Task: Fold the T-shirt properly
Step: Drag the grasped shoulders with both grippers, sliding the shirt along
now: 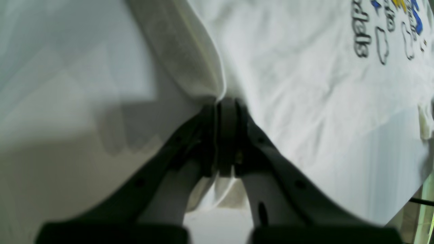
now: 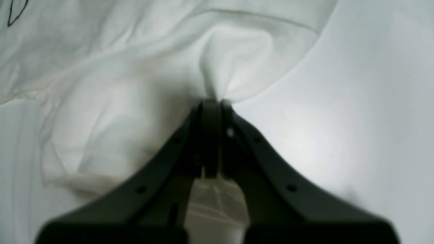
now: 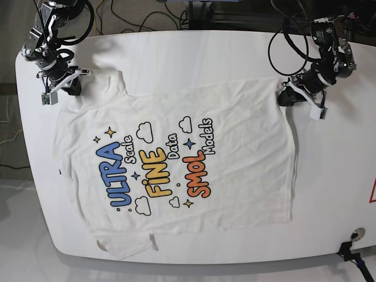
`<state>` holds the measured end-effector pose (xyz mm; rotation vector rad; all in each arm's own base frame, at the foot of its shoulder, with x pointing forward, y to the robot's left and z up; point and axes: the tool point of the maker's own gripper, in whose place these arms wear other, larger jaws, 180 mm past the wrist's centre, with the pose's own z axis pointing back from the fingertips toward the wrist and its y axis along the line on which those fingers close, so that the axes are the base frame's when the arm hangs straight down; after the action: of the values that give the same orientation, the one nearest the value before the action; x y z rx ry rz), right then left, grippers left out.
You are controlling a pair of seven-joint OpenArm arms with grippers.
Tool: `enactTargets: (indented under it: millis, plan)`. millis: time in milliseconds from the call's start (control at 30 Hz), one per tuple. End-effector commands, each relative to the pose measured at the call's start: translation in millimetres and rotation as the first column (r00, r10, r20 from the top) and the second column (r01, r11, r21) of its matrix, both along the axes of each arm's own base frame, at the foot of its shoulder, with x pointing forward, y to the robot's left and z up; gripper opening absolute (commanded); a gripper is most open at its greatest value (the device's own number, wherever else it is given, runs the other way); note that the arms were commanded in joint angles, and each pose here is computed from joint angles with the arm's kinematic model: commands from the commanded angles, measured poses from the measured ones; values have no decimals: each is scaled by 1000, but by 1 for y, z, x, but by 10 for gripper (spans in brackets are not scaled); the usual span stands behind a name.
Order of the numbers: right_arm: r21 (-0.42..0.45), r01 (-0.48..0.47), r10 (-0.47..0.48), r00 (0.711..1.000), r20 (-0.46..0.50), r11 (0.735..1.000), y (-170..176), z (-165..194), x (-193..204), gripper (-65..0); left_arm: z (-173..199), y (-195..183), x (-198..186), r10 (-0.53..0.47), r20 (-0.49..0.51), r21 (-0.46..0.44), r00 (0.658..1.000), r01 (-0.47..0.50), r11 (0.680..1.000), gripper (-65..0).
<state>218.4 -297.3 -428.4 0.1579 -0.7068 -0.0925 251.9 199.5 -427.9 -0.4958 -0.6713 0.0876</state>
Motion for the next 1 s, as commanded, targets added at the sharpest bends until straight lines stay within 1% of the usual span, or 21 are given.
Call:
enactTargets:
  millis: [0, 100, 233, 367, 600, 733, 767, 833, 967]
  plan:
    - [-44, -18, 16, 999, -36, 999, -9, 0, -5, -650, -3, 0, -4, -37, -31, 39, 999, 38, 999, -650]
    - [-72, -43, 42, 999, -19, 997, -12, 10, -3, -650, -5, -5, -11, -60, -41, 51, 997, 62, 997, -650]
    - [-117, -75, 75, 997, -7, 990, -14, 24, -6, -650, 1, -1, -23, -68, -39, 80, 997, 71, 994, -650]
    - [-142, -93, 92, 996, -14, 985, -14, 30, -16, -650, 3, 6, -38, -67, -53, 104, 996, 72, 992, -650]
    - [-186, -51, 52, 999, 5, 981, -29, 49, -37, -650, 6, 37, -67, -8, -85, 167, 996, 22, 986, -650]
    - [-203, -32, 33, 999, 1, 979, -36, 55, -49, -650, 8, 50, -87, -6, -109, 206, 994, 29, 978, -650]
    - [-207, -30, 31, 1000, 2, 978, -37, 56, -49, -650, 9, 50, -91, -15, -116, 216, 993, 40, 975, -650]
    - [-206, -46, 45, 999, -10, 978, -33, 57, -54, -650, 14, 58, -100, 19, -120, 223, 993, 9, 975, -650]
    - [-213, -54, 49, 998, -26, 976, -32, 58, -58, -650, 22, 66, -108, 29, -120, 256, 992, 3, 967, -650]
